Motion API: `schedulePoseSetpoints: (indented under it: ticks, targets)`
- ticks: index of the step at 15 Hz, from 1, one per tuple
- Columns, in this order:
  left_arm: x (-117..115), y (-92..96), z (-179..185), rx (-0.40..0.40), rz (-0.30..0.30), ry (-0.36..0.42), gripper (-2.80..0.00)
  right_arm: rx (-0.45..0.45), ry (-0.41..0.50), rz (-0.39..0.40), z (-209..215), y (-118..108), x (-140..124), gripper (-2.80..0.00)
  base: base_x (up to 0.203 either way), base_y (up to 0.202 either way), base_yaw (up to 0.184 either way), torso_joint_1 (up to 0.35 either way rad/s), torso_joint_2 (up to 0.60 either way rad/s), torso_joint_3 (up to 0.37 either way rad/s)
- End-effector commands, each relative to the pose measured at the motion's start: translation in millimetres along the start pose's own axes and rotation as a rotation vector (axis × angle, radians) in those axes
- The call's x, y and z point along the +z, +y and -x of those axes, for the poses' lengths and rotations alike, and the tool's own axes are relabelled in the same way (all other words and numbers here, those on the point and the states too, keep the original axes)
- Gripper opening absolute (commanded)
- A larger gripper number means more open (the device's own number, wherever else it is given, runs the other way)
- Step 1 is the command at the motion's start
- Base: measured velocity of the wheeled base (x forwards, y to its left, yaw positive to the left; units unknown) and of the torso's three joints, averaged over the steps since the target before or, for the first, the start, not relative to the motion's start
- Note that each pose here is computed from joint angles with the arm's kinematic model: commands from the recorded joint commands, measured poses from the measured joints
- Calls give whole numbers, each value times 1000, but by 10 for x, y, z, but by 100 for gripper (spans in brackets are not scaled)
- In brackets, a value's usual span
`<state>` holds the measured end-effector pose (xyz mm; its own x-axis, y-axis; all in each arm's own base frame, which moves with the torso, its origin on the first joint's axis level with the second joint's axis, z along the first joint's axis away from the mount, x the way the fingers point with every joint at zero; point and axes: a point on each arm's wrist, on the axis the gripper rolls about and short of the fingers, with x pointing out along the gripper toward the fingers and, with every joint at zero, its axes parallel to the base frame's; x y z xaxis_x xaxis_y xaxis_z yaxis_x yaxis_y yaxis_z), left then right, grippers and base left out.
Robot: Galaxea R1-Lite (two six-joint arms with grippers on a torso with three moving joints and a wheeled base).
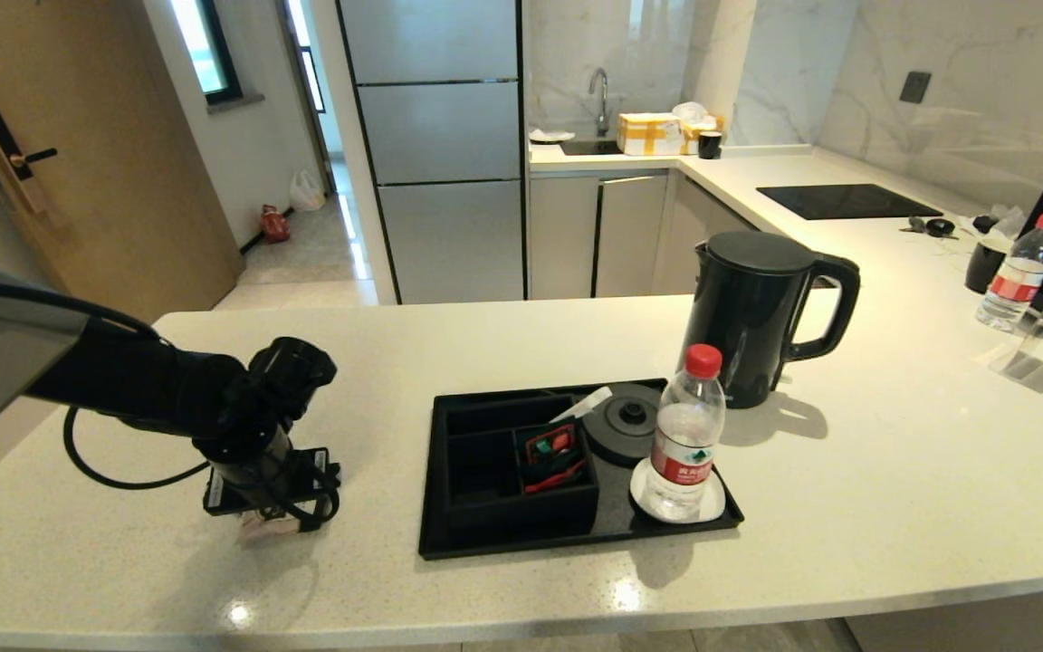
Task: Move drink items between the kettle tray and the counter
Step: Return the tea bag to its original position
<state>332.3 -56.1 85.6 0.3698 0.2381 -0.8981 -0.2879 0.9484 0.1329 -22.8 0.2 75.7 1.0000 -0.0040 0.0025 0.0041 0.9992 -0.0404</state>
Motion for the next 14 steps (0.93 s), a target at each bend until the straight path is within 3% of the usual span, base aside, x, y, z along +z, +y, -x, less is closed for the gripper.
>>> schedulePoseSetpoints:
  ticks: [1,3,4,14]
  targets:
    - [-12,10,-59,10,2,21,0,-1,1,1,-1,0,-4,-280,0,0,0,0,0,0]
    - [-13,32,-139,10,0,45,0,-1,1,1,-1,0,-4,-280,0,0,0,0,0,0]
    - [-14,30,-146,9,-4,48,-280,-1,1,1,-1,0,-4,-280,0,0,0,0,0,0]
    - [-65,-5,-309,25,-14,94,-280,-1,1,1,-1,0,-4,-280,0,0,0,0,0,0]
